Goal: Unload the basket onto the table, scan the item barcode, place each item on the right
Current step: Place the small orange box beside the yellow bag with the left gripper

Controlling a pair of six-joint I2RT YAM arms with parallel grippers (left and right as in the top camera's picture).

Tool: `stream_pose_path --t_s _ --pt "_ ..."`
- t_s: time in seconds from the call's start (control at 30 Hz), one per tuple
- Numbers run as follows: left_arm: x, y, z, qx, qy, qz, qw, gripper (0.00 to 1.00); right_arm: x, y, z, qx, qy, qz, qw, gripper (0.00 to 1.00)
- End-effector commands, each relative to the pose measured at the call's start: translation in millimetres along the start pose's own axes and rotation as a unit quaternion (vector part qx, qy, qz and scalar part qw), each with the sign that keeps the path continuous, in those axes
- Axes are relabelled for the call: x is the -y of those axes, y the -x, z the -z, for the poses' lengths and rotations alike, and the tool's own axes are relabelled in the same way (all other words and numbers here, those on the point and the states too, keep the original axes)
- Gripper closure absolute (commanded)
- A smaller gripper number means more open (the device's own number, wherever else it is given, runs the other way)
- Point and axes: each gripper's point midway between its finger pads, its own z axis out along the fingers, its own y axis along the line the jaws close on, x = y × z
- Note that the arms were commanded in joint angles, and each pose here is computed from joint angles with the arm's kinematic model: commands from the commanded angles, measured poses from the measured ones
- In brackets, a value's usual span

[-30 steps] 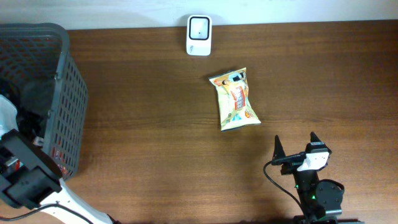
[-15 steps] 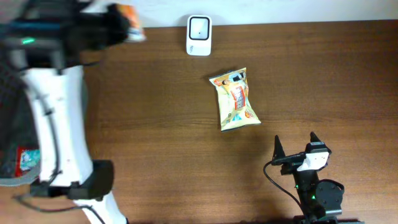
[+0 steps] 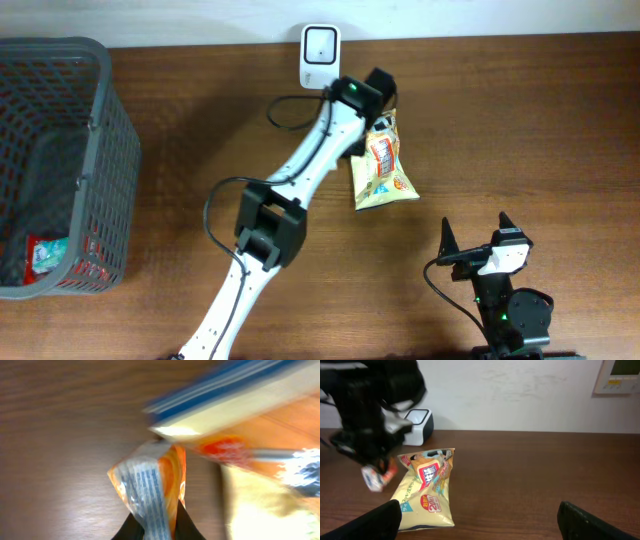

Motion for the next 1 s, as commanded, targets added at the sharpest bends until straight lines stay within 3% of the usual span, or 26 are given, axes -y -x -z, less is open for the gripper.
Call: stream_pose_path --t_s 0.0,0.1,0.2,0.27,0.33,0.4,0.43,0.47,0.6,0.63,0.67,0.8,0.83,0.9,0.97 --pt "50.2 -10.6 -6.0 0.005 -0.043 -0.016 0.999 0.99 2.1 -3.1 -0.2 -0.002 -0.005 -0.001 1.0 0.02" --pt "97.0 -13.3 4.7 0.029 -0.098 -0.035 0.994 1.0 2.1 -3.1 -0.2 -0.003 -0.005 -0.001 1.0 0.02" --pt "112.6 -15.8 10.7 0.042 -0.106 -0.045 0.992 1.0 2.1 -3.1 -0.2 -0.002 -0.005 -0.001 1.0 0.02" --pt "90.1 -9.8 12.2 0.053 -0.062 -0.044 0.996 1.0 2.1 -3.1 -0.2 -0.003 -0.005 -0.001 1.0 0.02" --pt "30.3 2.3 20.3 0.071 0.052 -0.036 0.996 1.0 2.1 -3.1 -0.2 -0.003 -0.005 -0.001 1.0 0.02" --pt "17.2 -5.8 17.7 0.044 0.063 -0.039 0.996 1.0 2.1 -3.1 -0.2 -0.003 -0.005 -0.001 1.0 0.02" --pt "18.3 -6.5 17.5 0.042 0.06 -0.04 0.997 1.0 2.1 -3.1 -0.2 -0.002 -0.005 -0.001 1.0 0.02" --pt "29.8 -12.6 16.6 0.027 0.029 -0.04 0.998 0.93 2.1 -3.1 -0.2 -0.002 -0.005 -0.001 1.0 0.02" --pt "74.2 -38.6 21.6 -0.03 -0.079 -0.05 0.995 0.95 2.1 -3.1 -0.2 -0.002 -0.005 -0.001 1.0 0.02" --pt "79.1 -42.0 23.4 -0.031 -0.082 -0.055 0.995 0.64 2.1 -3.1 -0.2 -0.002 -0.005 -0.001 1.0 0.02" --pt "82.1 -43.8 24.6 -0.03 -0.082 -0.059 0.994 0.26 2.1 -3.1 -0.2 -0.002 -0.005 -0.001 1.0 0.02" --pt "77.6 -34.6 38.0 -0.015 -0.089 -0.051 0.995 0.32 2.1 -3.1 -0.2 -0.003 -0.005 -0.001 1.0 0.02" --pt "74.1 -28.8 49.3 -0.005 -0.095 -0.046 0.994 0.38 2.1 -3.1 -0.2 -0.002 -0.005 -0.001 1.0 0.02" --pt "66.6 -16.4 74.2 0.022 -0.111 -0.034 0.993 0.7 2.1 -3.1 -0.2 -0.002 -0.005 -0.001 1.0 0.02" --pt "53.7 -15.5 77.3 0.021 -0.096 -0.029 0.995 0.78 2.1 -3.1 -0.2 -0.003 -0.005 -0.001 1.0 0.01"
